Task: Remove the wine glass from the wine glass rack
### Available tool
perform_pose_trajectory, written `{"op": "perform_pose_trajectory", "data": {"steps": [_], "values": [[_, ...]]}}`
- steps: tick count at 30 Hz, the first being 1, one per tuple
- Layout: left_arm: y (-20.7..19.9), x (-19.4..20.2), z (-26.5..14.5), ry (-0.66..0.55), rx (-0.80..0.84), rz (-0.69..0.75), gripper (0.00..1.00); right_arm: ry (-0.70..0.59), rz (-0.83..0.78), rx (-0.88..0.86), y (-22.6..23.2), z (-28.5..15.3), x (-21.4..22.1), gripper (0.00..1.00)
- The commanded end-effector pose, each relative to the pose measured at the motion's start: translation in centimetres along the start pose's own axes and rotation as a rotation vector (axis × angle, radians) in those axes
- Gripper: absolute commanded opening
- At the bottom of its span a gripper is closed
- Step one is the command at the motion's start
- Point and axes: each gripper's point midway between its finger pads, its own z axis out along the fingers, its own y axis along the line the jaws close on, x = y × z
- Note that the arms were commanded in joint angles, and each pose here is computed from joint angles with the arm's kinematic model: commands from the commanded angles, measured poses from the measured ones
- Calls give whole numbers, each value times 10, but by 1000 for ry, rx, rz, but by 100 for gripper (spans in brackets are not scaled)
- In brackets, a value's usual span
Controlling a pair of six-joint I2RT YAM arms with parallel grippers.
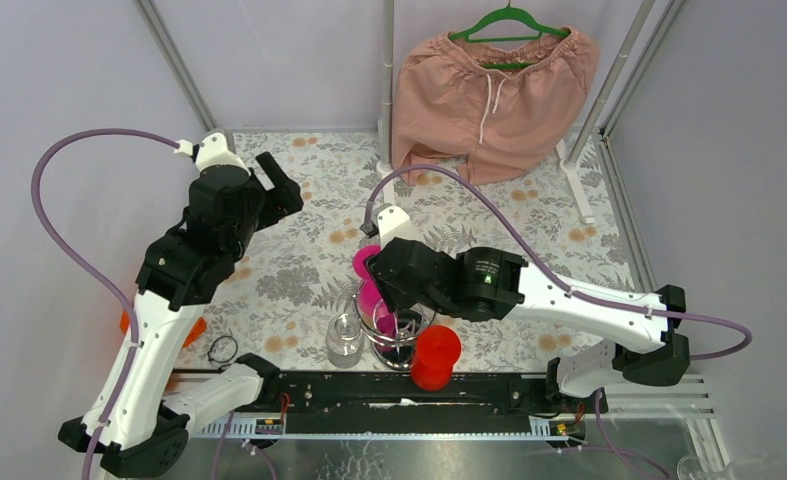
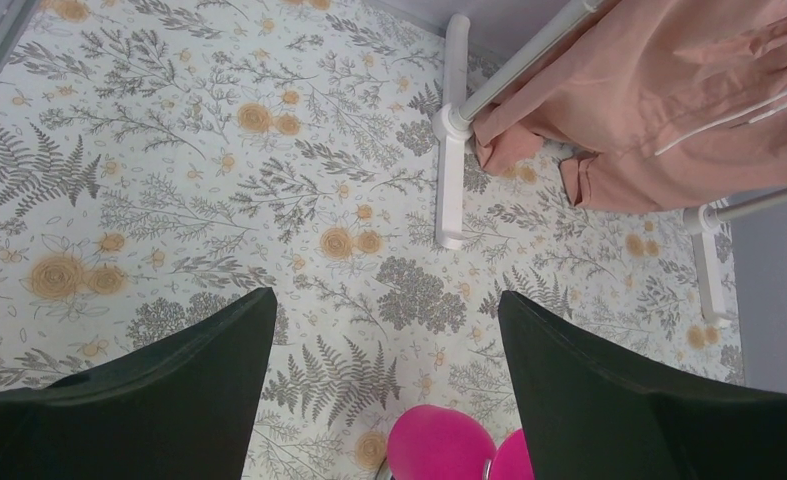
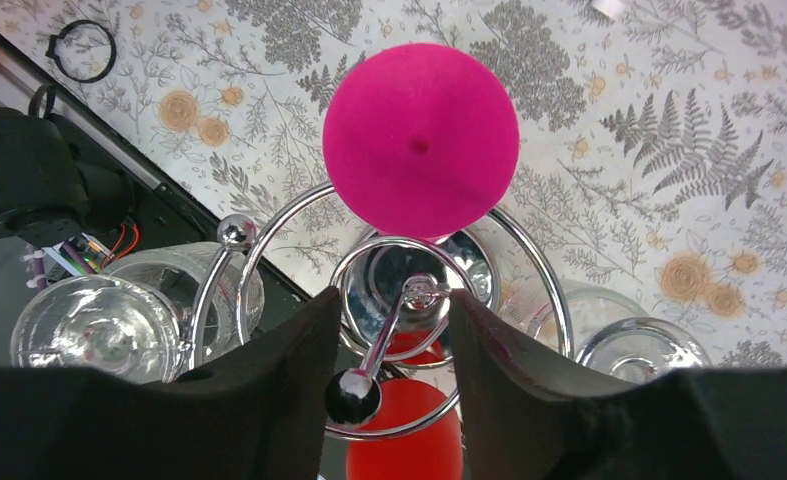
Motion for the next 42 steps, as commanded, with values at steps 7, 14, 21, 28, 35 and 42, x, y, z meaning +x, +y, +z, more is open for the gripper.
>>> {"op": "perform_pose_trajectory", "data": {"steps": [7,14,21,28,35,42], "values": [[-3,3,0,-9,31,3,88,-64,52,8,2,-1,-12,33],[-3,5,1,-8,37,5,86,-62,46,26,6,12,-12,12],[-4,3,2,-15,37,7,82,-98,54,110,-4,16,-17,0],[-11,-4,5,-27,54,7,82,-210,66,259,-32,4,-43,0],[-19,-8,11,-33,67,13,82,-313,89,316,-45,-13,-69,0],[-27,-12,19,-40,78,16,82,-371,63,387,-51,-19,-93,0]]}}
